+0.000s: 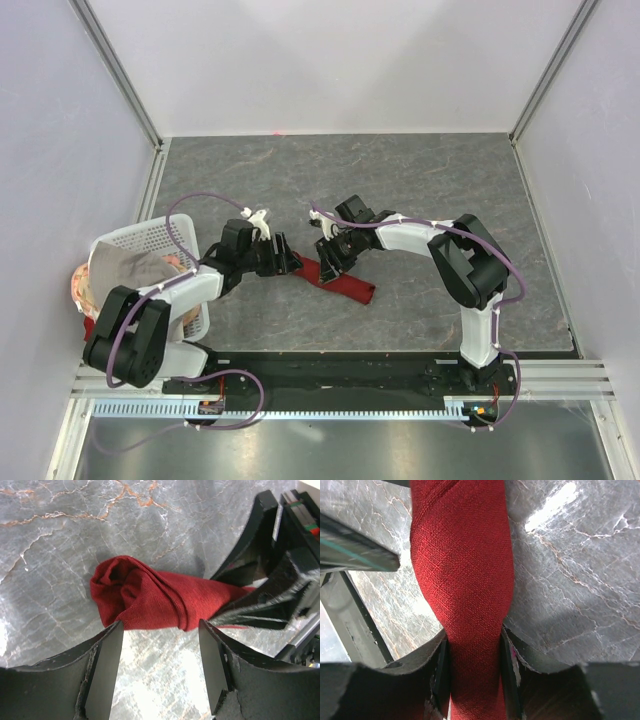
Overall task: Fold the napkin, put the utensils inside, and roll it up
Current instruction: Roll the napkin with the utensil
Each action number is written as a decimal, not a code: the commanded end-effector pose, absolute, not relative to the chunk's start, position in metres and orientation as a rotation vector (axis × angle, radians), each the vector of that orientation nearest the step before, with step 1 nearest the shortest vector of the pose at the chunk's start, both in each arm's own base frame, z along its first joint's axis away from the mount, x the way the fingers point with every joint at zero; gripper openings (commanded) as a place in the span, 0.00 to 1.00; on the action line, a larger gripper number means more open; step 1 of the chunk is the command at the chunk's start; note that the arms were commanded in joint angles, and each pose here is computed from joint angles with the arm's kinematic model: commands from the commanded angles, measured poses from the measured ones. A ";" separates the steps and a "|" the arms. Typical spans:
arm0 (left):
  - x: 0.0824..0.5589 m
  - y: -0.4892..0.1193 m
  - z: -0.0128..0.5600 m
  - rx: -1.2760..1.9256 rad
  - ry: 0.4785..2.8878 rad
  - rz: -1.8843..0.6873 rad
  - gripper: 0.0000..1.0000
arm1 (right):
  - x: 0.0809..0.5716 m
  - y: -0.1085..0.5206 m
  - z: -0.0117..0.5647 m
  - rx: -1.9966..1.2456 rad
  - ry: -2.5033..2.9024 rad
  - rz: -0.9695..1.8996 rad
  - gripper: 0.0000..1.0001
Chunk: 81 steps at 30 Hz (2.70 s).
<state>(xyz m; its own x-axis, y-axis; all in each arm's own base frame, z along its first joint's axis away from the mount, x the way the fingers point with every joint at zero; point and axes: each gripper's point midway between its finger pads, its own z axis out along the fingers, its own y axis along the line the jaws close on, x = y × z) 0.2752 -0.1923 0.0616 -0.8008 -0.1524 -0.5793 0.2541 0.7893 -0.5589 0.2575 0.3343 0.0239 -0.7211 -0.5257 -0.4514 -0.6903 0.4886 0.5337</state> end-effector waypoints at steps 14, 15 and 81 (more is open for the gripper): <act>0.296 -0.192 0.063 0.142 2.261 -0.794 0.64 | 0.227 0.314 -0.015 -1.075 2.716 1.018 0.45; 0.297 -0.189 0.065 0.142 2.252 -0.772 0.66 | 0.227 0.314 -0.015 -1.075 2.717 1.018 0.45; 0.304 -0.216 0.044 0.269 2.482 -0.857 0.02 | 0.257 0.346 0.028 -1.306 2.260 0.451 0.89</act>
